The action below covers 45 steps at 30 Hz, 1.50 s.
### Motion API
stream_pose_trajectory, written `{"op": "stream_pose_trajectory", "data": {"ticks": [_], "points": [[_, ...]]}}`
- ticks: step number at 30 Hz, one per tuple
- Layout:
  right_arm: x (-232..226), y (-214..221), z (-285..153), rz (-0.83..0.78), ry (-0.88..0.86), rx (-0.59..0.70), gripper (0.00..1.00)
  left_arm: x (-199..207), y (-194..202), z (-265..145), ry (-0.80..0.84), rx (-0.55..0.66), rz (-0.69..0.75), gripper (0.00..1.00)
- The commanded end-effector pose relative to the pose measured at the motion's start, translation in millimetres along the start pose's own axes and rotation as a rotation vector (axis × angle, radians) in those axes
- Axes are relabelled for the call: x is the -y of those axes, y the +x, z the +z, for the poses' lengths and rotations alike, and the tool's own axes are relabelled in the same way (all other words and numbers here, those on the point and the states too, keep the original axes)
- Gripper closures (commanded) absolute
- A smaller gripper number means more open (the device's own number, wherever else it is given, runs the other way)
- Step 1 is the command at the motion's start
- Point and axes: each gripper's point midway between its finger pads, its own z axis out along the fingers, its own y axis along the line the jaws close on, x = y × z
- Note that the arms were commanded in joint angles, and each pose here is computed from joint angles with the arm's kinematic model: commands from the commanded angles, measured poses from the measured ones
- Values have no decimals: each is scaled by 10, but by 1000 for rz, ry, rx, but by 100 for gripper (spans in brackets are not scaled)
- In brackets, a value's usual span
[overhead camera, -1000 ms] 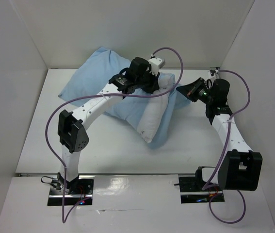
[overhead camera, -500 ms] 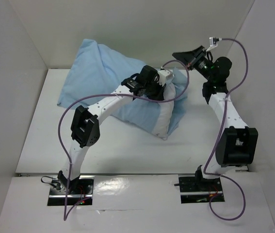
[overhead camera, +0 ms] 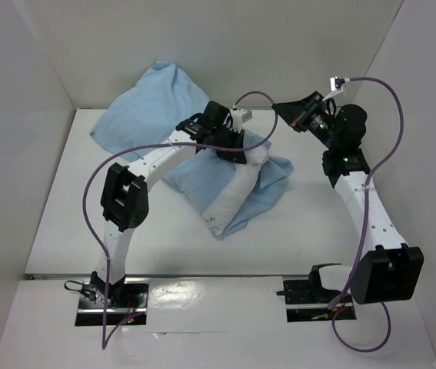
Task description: Put the pillow into the pillowcase
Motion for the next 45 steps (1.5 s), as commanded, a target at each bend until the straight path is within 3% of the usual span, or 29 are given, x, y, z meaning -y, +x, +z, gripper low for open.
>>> {"op": "stream_pose_trajectory", "data": {"ticks": [1, 5, 6, 10, 14, 21, 33, 37, 40, 41, 45], "points": [[973, 141, -378, 5, 550, -5, 100, -293, 388, -172, -26, -134, -138, 100], [1345, 624, -547, -49, 722, -191, 78, -294, 379, -201, 27, -120, -162, 100], [1321, 948, -537, -84, 742, -296, 70, -261, 379, -204, 43, -123, -172, 100], [1462, 1498, -740, -170, 898, -387, 57, -284, 295, -225, 75, -104, -190, 100], [1440, 1855, -792, -155, 870, -378, 42, -291, 228, -196, 106, -97, -201, 100], [1620, 2076, -728, -159, 922, -314, 42, -369, 198, -189, 161, -92, -255, 100], [2066, 2317, -510, -169, 1000, -319, 42, -378, 173, -166, 197, -86, -265, 100], [2253, 2293, -517, -187, 1078, -235, 42, -362, 173, -171, 206, -88, -266, 100], [2422, 2240, -608, -222, 1187, -197, 59, -390, 162, -215, 201, -81, -270, 100], [2428, 2189, -623, -237, 1207, -184, 70, -390, 162, -215, 201, -81, -270, 100], [2490, 2117, -715, -280, 1270, -164, 88, -379, 168, -288, 216, -79, -278, 100]]}}
